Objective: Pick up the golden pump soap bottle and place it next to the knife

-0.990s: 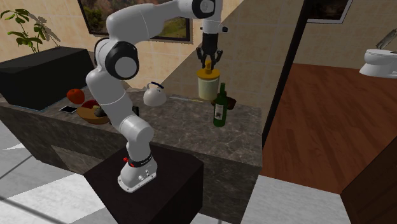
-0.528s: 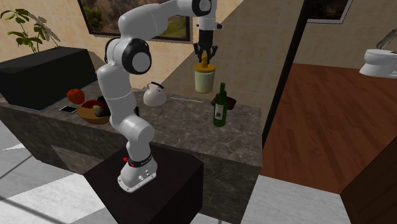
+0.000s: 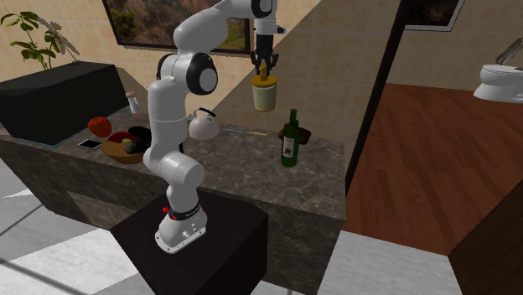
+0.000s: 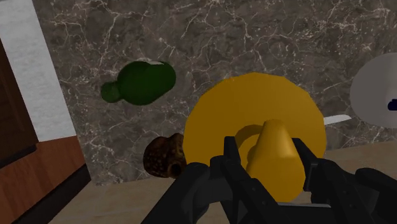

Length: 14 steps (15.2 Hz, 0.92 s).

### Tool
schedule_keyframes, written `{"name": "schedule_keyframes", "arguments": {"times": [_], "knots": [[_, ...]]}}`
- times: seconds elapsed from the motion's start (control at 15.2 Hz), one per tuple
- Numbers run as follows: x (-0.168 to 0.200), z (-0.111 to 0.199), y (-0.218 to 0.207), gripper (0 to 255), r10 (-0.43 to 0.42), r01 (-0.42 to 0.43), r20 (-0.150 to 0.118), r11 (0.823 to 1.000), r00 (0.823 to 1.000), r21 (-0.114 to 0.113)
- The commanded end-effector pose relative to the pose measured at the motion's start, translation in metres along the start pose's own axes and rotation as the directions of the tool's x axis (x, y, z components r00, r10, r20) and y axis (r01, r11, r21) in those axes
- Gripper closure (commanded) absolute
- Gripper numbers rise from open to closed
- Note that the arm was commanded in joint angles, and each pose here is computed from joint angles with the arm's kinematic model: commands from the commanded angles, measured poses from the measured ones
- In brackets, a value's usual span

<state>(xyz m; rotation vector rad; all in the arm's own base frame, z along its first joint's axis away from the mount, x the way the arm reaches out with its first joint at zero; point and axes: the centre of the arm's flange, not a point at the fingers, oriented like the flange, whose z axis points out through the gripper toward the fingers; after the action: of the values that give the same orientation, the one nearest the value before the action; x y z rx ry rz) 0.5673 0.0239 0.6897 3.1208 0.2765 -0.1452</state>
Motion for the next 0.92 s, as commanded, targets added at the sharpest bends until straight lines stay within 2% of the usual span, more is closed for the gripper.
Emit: {"name": "schedule_keyframes", "arguments": {"times": [0.0,0.2,0.86], "knots": [[0.021,-0.002,-0.017,255,0.0,0.0,-0.001,1.0,1.0,0.0],[0.049,-0.005,-0.042,255,0.0,0.0,-0.001,1.0,1.0,0.0],[0.054,0.047,-0.041,255,0.0,0.0,-0.001,1.0,1.0,0.0]]}}
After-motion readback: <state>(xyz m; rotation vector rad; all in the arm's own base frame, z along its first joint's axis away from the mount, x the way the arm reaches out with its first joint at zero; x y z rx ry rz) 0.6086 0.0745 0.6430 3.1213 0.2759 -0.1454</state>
